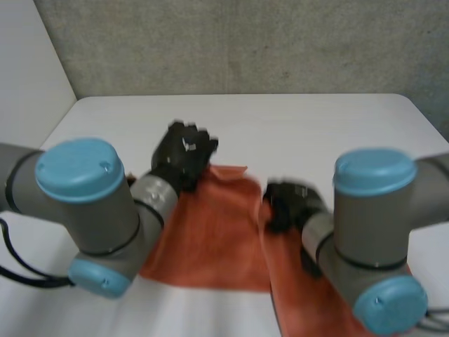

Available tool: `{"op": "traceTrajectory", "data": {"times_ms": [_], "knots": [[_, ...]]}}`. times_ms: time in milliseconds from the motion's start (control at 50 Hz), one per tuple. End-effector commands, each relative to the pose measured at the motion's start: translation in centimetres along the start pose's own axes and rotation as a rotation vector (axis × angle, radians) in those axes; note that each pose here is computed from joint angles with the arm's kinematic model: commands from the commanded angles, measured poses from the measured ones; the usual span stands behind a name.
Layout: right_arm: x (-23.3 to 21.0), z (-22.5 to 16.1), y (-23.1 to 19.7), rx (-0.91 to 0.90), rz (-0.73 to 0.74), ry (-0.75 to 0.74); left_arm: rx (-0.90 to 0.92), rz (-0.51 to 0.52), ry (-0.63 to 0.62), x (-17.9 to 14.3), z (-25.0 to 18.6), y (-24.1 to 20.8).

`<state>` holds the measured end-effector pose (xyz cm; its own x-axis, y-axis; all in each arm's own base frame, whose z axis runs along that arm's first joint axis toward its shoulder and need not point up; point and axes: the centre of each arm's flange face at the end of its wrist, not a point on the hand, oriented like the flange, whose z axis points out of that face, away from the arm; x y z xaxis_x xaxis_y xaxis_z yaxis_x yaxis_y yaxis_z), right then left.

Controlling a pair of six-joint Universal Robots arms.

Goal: Fold the laundry

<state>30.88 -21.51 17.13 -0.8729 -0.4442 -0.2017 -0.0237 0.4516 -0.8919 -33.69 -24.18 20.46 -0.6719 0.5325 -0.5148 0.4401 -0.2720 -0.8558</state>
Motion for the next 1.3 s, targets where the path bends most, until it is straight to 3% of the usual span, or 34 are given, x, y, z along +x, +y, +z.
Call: {"op": "traceTrajectory", "data": {"times_ms": [20,100,140,200,300,340,420,480,600,800,960,1060,1300], "knots": [[-2.2,-1.1,-13.7,0.537,-0.261,-0.015,0.244,-0.002,-0.191,-5.4,3.0,-6.3],[-2.3,-2.5,-19.6,0.727,-0.38,0.039,0.388,0.001,-0.33,-9.3,2.6,-10.6],[-2.6,-3.1,-20.7,0.749,-0.413,0.04,0.443,-0.007,-0.413,-11.0,1.7,-12.2],[-2.7,-3.5,-20.5,0.689,-0.471,0.019,0.434,-0.016,-0.437,-11.1,0.8,-12.1],[-2.3,-3.0,-17.9,0.512,-0.513,-0.05,0.301,-0.02,-0.358,-8.3,-1.5,-8.6],[-1.4,-2.1,-15.9,0.388,-0.524,-0.074,0.167,-0.026,-0.239,-4.6,-3.7,-5.0],[0.8,0.3,-11.7,0.129,-0.518,-0.093,0.055,-0.063,-0.068,0.7,-6.7,-2.2],[1.5,1.3,-8.9,-0.03,-0.554,-0.105,-0.005,-0.096,-0.006,2.7,-7.7,-0.7],[2.2,2.8,-7.8,-0.068,-0.591,-0.098,-0.169,-0.128,0.089,5.3,-7.9,2.9],[2.8,3.5,-5.4,-0.086,-0.584,-0.099,-0.161,-0.139,0.045,3.1,-6.4,2.2],[2.9,2.9,-4.6,-0.068,-0.586,-0.097,-0.028,-0.15,0.004,-1.2,-3.7,-0.7],[3.0,2.7,-4.7,-0.051,-0.586,-0.093,-0.068,-0.172,0.059,-3.5,-2.5,0.7],[3.8,3.0,-4.9,-0.042,-0.492,-0.075,-0.197,-0.233,0.162,-3.2,-2.5,5.3]]}}
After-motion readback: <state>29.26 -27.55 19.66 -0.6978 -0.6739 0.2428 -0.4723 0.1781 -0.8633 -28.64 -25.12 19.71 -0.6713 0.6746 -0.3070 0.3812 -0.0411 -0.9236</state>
